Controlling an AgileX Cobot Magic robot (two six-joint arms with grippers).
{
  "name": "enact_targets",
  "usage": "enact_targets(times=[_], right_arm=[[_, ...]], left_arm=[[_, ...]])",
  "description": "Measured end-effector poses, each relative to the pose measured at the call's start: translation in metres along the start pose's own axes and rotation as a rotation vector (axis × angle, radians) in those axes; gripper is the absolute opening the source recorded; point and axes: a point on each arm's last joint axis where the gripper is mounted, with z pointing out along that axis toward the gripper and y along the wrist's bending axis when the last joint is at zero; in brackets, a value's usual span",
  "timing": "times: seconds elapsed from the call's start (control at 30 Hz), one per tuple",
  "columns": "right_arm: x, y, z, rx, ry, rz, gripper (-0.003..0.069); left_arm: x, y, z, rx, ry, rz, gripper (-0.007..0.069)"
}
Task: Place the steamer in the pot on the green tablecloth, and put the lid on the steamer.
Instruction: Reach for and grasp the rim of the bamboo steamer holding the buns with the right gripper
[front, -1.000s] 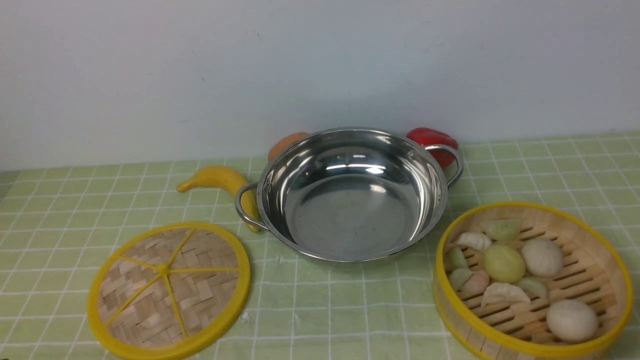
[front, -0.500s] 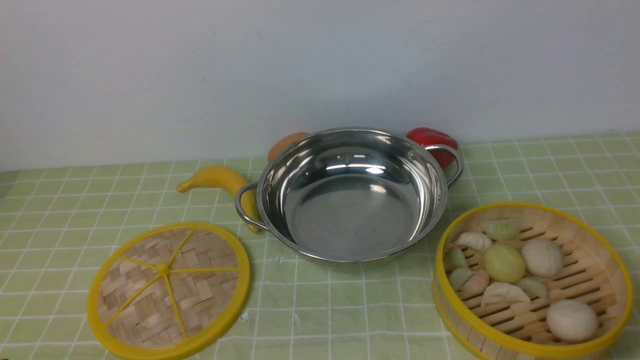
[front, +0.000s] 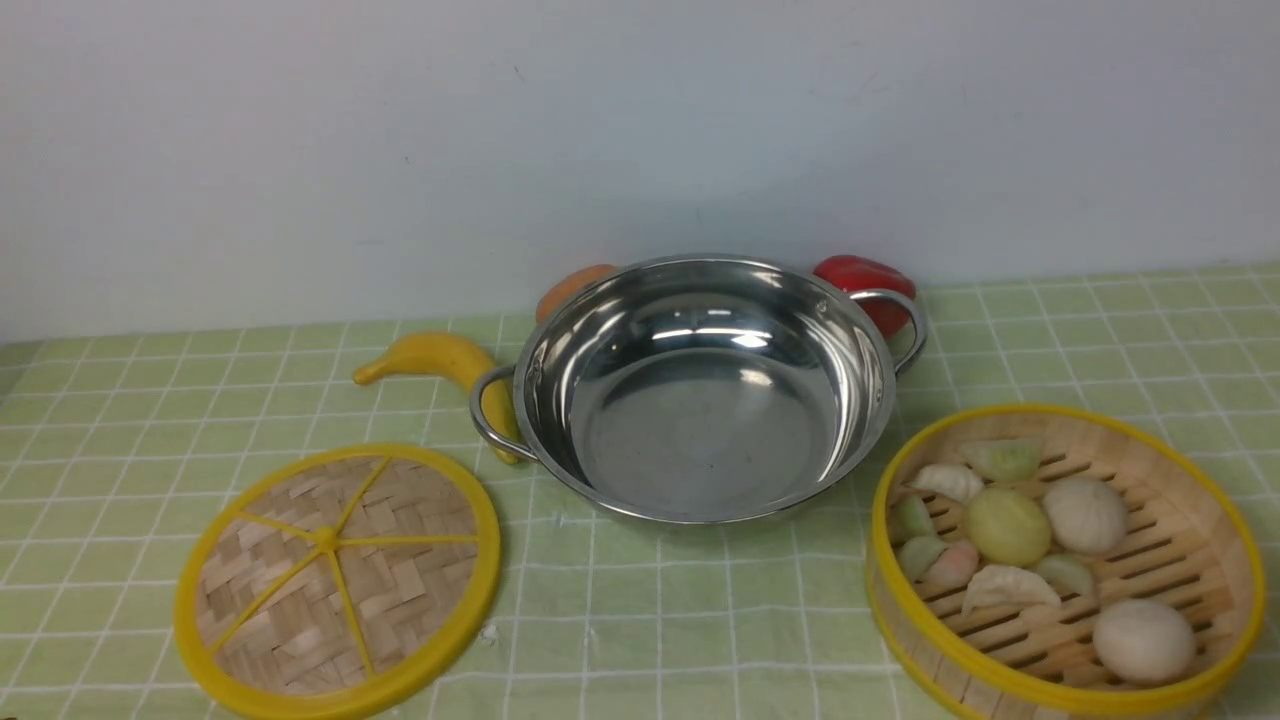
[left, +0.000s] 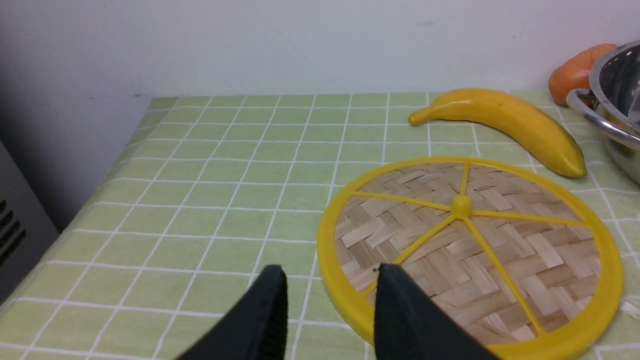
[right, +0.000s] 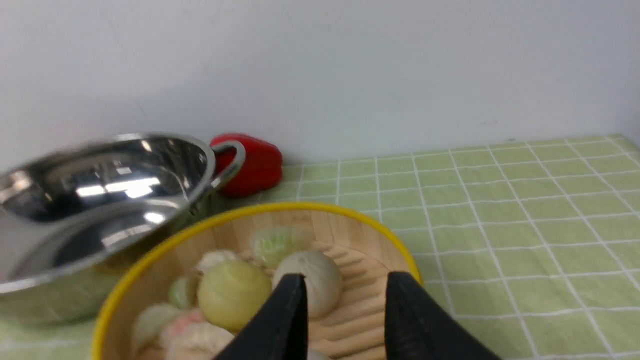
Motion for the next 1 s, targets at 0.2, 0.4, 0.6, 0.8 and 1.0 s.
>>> enact_targets(times=[0.2, 0.4, 0.6, 0.8, 1.0], right_arm=[[-0.011, 0.003, -0.001, -0.055, -0.111, 0.325, 0.0240], [-0.021, 0.001, -0.002, -0.080, -0.225, 0.565, 0.0240], [-0.023, -0.001, -0.003, -0.094, -0.254, 0.815, 0.0240], [-0.029, -0.006, -0.005, -0.106, -0.328, 1.002, 0.0240], [-0.030, -0.007, -0.005, -0.113, -0.348, 1.039, 0.0240]], left_arm=[[0.000, 0.000, 0.000, 0.000, 0.000, 0.000, 0.0243], [0.000, 0.000, 0.000, 0.000, 0.000, 0.002, 0.0243], [-0.006, -0.003, 0.000, 0.037, -0.061, -0.075, 0.0243], [-0.033, -0.010, -0.007, 0.219, -0.330, -0.599, 0.0243], [-0.048, -0.005, -0.014, 0.253, -0.509, -0.706, 0.0243]])
